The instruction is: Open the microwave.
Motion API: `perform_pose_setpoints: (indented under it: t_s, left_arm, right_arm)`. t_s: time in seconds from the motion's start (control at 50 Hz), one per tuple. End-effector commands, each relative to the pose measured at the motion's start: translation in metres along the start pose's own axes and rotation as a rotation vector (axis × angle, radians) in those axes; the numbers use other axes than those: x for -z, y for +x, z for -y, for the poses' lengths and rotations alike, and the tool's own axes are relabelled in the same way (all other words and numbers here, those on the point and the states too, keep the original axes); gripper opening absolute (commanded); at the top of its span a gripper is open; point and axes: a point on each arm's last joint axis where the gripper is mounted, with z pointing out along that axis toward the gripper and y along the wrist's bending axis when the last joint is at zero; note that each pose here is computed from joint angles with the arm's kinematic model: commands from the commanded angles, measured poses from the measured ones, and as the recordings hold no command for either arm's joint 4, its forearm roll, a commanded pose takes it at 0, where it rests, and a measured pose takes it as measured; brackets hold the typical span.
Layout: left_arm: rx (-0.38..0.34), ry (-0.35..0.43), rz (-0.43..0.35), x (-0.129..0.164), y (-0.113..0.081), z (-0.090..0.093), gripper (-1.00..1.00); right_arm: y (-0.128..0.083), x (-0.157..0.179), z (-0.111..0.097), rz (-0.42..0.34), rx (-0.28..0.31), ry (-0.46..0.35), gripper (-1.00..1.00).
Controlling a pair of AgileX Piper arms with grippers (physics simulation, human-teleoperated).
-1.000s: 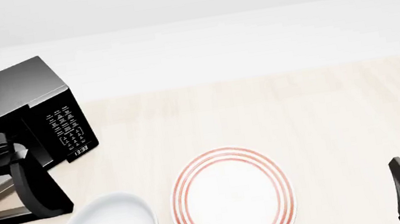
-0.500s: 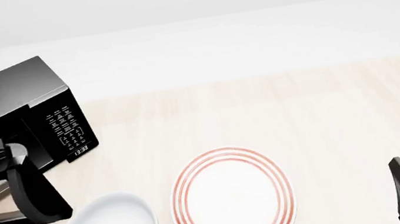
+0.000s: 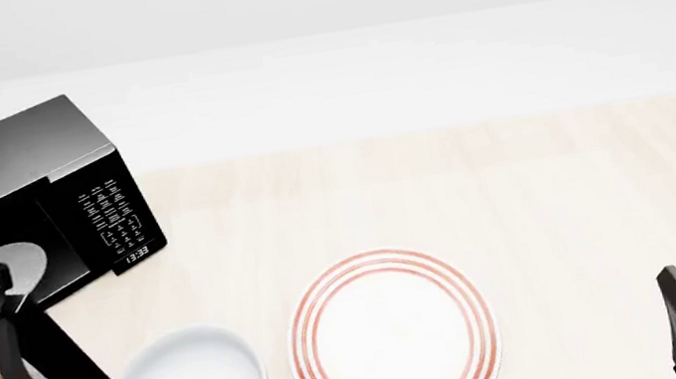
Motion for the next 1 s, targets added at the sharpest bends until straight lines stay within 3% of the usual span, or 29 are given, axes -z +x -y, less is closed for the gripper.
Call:
perform_pose_setpoints:
  t_s: [0.02, 0.44, 1.0]
  left_arm:
    - [0.024, 0.011, -0.031, 0.002, 0.012, 0.001, 1.0]
    - [0.03, 0.012, -0.045, 0.013, 0.02, 0.002, 1.0]
    - [0.104, -0.038, -0.047, 0.03, 0.036, -0.007, 1.0]
  right_arm:
    - [0.0, 0.0, 0.0, 0.0, 0.0, 0.0, 1.0]
    - [0.0, 0.0, 0.0, 0.0, 0.0, 0.0, 1.0]
    - [0.0, 0.0, 0.0, 0.0, 0.0, 0.0, 1.0]
